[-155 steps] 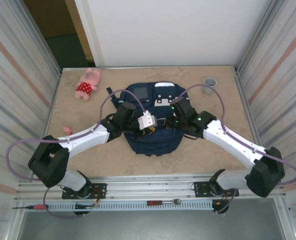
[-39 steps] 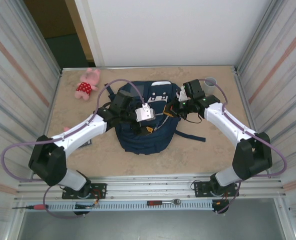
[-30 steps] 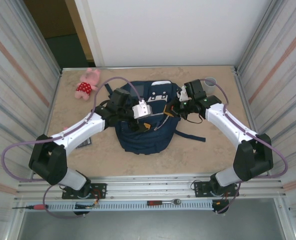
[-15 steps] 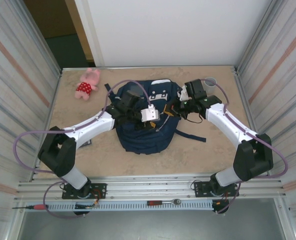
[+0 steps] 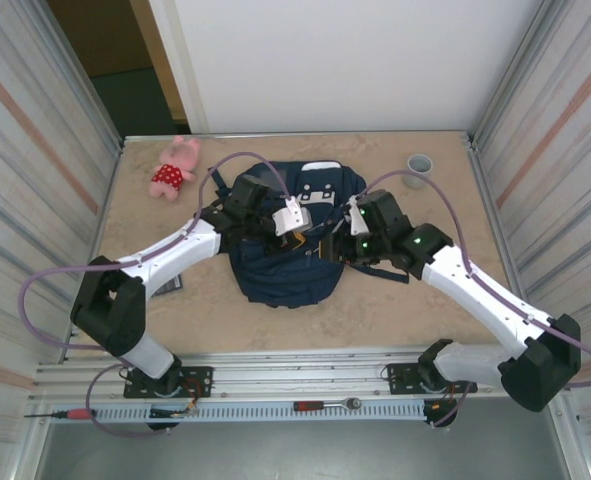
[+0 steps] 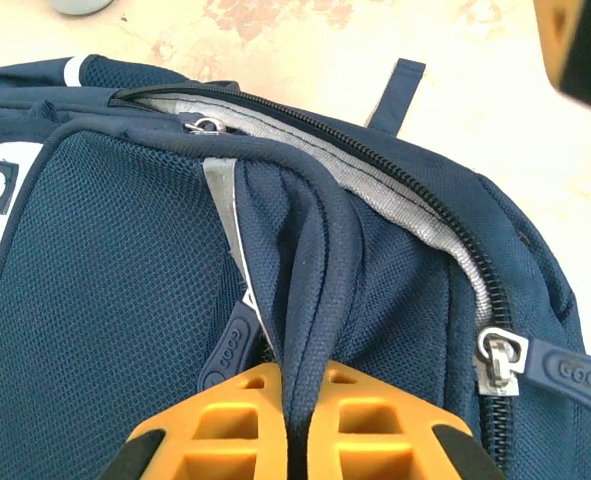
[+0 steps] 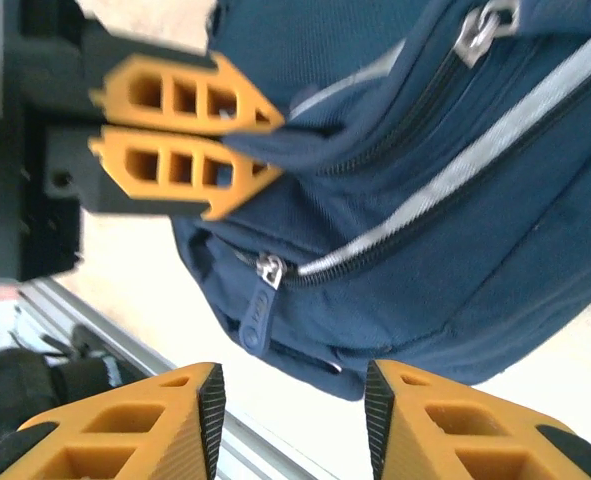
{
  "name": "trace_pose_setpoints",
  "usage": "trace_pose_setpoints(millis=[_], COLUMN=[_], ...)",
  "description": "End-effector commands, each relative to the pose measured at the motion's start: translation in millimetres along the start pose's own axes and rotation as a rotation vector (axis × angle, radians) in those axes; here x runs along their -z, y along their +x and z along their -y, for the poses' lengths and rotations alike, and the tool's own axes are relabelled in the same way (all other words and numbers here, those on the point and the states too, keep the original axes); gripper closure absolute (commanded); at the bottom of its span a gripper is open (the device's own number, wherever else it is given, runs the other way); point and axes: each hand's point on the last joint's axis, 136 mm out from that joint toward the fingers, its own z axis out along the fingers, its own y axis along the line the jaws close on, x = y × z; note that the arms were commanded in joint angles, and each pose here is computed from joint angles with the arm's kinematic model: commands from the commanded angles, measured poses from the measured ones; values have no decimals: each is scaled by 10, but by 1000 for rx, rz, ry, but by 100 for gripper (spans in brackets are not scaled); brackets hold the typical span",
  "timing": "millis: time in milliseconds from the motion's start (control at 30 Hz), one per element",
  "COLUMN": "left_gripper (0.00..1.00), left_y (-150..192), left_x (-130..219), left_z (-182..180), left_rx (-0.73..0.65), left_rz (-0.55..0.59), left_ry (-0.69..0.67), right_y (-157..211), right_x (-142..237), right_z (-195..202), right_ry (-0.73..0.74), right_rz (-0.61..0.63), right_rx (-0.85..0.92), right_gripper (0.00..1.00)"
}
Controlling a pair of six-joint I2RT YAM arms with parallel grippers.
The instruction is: Pack the student bag
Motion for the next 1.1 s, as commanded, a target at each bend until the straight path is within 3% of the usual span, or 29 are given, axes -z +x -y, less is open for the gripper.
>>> trace_pose_setpoints(millis=[0, 433, 567, 633, 833, 1067], left_gripper=[100, 100, 100, 100, 100, 100], left_y=[-424, -526, -554, -589, -536, -312], left_x=[327, 320, 325, 341, 377, 381], left_z=[-98, -164, -178, -167, -195, -200], left_rx=[16, 78, 101, 103, 73, 30], left_rz=[103, 137, 149, 163, 128, 32], left_ry=[-53, -58, -57, -53, -81, -105], right_y=[-41, -35, 6, 15, -34, -79], right_x=[-53, -424, -476, -494, -305, 9], right_z=[-25, -270, -173, -43, 379, 602], right_ry=[51, 2, 60, 122, 362, 413], right_rz=[9, -82, -102, -101, -92, -80], right_rx=[43, 4, -9, -23, -57, -92], right_gripper=[58, 60, 61, 66, 98, 100])
